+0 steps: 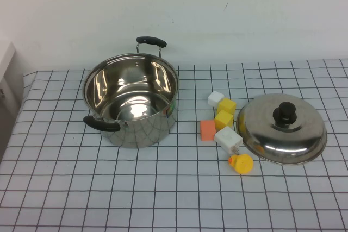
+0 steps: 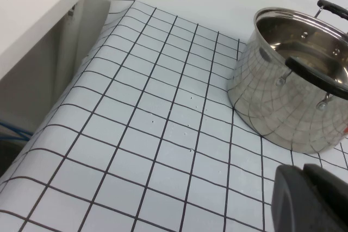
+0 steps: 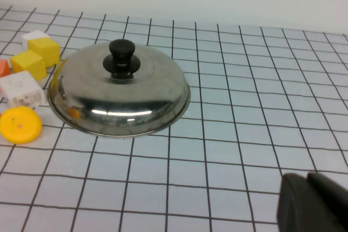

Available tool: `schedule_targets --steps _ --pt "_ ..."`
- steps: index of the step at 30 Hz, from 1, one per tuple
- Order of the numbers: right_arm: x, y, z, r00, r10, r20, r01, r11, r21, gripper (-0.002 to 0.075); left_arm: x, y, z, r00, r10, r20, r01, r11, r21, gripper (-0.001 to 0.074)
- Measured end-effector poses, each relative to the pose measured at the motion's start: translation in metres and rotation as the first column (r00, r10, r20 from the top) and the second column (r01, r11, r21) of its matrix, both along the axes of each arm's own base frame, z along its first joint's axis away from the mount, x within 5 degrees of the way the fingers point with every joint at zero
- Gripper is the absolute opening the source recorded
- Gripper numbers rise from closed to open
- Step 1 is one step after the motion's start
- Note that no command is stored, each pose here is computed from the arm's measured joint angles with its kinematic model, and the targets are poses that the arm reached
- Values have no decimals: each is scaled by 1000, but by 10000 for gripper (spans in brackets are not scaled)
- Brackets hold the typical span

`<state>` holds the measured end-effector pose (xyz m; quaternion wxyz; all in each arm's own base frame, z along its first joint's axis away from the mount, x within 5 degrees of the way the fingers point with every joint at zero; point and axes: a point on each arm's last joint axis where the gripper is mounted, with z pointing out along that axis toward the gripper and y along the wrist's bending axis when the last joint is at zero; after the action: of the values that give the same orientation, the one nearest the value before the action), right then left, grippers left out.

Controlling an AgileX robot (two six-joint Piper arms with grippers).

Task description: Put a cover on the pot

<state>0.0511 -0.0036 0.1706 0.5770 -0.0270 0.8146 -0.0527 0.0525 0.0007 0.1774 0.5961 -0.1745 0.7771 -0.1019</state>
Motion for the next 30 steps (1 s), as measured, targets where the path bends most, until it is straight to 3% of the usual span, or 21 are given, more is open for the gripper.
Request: schedule_targets --steps 24,27,29,30 --pt "0 -1 0 1000 -5 -1 5 1000 -26 -2 0 2 0 1000 6 -5 -6 999 46 -3" --pt "0 2 1 1000 -19 13 17 993 120 -2 0 2 0 1000 6 -5 -6 999 46 -3" --pt "1 7 1 999 -39 25 28 938 345 -2 0 2 0 1000 6 -5 -6 999 46 -3" --pt "1 10 2 998 -51 25 33 881 473 -2 0 2 0 1000 6 -5 -6 999 48 -3"
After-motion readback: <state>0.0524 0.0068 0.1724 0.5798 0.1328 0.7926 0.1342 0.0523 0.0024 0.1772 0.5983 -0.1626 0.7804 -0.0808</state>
